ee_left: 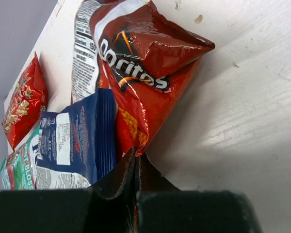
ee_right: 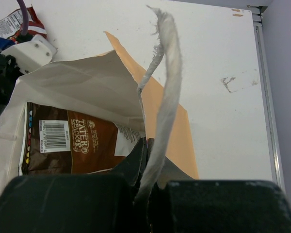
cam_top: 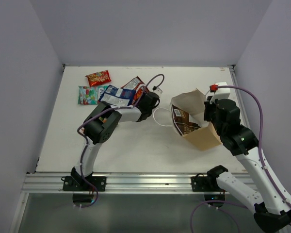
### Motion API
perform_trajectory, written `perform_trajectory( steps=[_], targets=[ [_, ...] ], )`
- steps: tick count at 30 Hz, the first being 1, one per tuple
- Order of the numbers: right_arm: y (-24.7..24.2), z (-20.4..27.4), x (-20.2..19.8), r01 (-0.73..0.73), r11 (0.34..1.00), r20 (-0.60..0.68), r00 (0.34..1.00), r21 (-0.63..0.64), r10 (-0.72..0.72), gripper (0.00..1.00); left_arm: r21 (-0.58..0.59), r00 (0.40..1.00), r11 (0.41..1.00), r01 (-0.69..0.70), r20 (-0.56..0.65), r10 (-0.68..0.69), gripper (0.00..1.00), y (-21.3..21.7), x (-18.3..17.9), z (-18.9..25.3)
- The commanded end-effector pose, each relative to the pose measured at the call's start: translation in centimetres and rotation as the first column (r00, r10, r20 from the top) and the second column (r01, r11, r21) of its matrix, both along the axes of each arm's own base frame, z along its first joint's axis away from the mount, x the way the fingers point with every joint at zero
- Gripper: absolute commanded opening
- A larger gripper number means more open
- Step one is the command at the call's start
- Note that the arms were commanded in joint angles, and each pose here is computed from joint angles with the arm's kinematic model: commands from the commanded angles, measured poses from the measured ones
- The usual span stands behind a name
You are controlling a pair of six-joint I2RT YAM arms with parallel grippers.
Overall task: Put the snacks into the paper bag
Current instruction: Pick up the snack from the center of the board.
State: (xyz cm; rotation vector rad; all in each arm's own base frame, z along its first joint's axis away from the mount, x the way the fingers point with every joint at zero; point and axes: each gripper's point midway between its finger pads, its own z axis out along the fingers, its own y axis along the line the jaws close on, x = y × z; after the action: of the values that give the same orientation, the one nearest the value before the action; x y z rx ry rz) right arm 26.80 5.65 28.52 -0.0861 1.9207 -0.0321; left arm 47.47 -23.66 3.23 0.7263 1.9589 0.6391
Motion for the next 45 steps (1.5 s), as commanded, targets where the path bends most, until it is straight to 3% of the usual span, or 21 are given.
perform_trajectory(
  steps=[1, 7, 13, 14, 16, 17, 19, 20, 24, 31, 34, 35, 37, 45],
  targets=[
    [0.6, 1.6, 0.2, -0.016, 0.999, 0.061, 0.998, 0.044, 0.014, 0.0, -0.217, 0.997, 0.976, 0.007, 0.078, 0.01, 0.0, -1.7, 0.4, 8.6],
    [0.4, 1.9, 0.0, -0.013, 0.999, 0.072, 0.997, 0.05, 0.01, 0.0, -0.439, 0.999, 0.898, 0.042, 0.01, -0.042, 0.0, -3.6, -2.0, 14.7],
    [0.3, 2.2, -0.3, -0.014, 0.998, 0.085, 0.996, 0.056, 0.009, 0.0, -0.654, 0.979, 0.756, 0.036, -0.128, -0.158, 0.0, -6.2, -5.6, 17.8],
    [0.3, 2.2, -0.3, -0.014, 0.998, 0.086, 0.996, 0.057, 0.009, 0.0, -0.714, 0.962, 0.699, 0.029, -0.171, -0.215, 0.0, -7.3, -6.4, 17.9],
    [0.2, 2.1, -0.4, -0.01, 0.998, 0.084, 0.996, 0.057, 0.005, 0.0, -0.763, 0.932, 0.646, -0.002, -0.236, -0.276, 0.0, -7.7, -8.0, 17.6],
    [0.2, 2.2, -0.4, -0.01, 0.998, 0.085, 0.996, 0.058, 0.005, 0.0, -0.814, 0.895, 0.58, -0.039, -0.287, -0.342, 0.0, -8.5, -9.1, 17.4],
    [0.1, 2.3, -0.5, -0.011, 0.998, 0.088, 0.996, 0.059, 0.005, 0.0, -0.844, 0.842, 0.528, -0.097, -0.353, -0.408, 0.0, -8.9, -10.9, 16.3],
    [0.1, 2.4, -0.5, -0.01, 0.998, 0.091, 0.996, 0.059, 0.004, 0.0, -0.871, 0.793, 0.471, -0.141, -0.384, -0.472, 0.0, -9.3, -12.1, 16.4],
    [0.1, 2.5, -0.6, -0.011, 0.998, 0.095, 0.995, 0.062, 0.005, 0.0, -0.892, 0.715, 0.404, -0.201, -0.416, -0.562, 0.0, -9.7, -15.3, 15.9],
    [0.1, 2.5, -0.6, -0.009, 0.998, 0.095, 0.995, 0.064, 0.003, 0.0, -0.898, 0.689, 0.39, -0.206, -0.416, -0.593, 0.0, -8.7, -19.1, 18.5],
    [0.2, 2.4, -0.6, -0.014, 0.998, 0.097, 0.995, 0.066, 0.007, 0.0, -0.865, 0.708, 0.478, -0.152, -0.433, -0.558, 0.0, -8.3, -20.4, 19.1],
    [0.2, 2.4, -0.5, -0.015, 0.998, 0.096, 0.995, 0.067, 0.008, 0.0, -0.84, 0.749, 0.524, -0.138, -0.435, -0.5, 0.0, -7.6, -19.7, 18.8],
    [0.3, 2.4, -0.5, -0.019, 0.998, 0.094, 0.996, 0.068, 0.013, 0.0, -0.813, 0.767, 0.569, -0.121, -0.441, -0.467, 0.0, -7.0, -19.6, 18.4],
    [0.1, 2.6, -0.7, -0.014, 0.997, 0.104, 0.995, 0.071, 0.006, 0.0, -0.645, 0.905, 0.726, -0.24, -0.42, -0.073, 0.0, -1.4, -13.0, 16.0]
  ],
)
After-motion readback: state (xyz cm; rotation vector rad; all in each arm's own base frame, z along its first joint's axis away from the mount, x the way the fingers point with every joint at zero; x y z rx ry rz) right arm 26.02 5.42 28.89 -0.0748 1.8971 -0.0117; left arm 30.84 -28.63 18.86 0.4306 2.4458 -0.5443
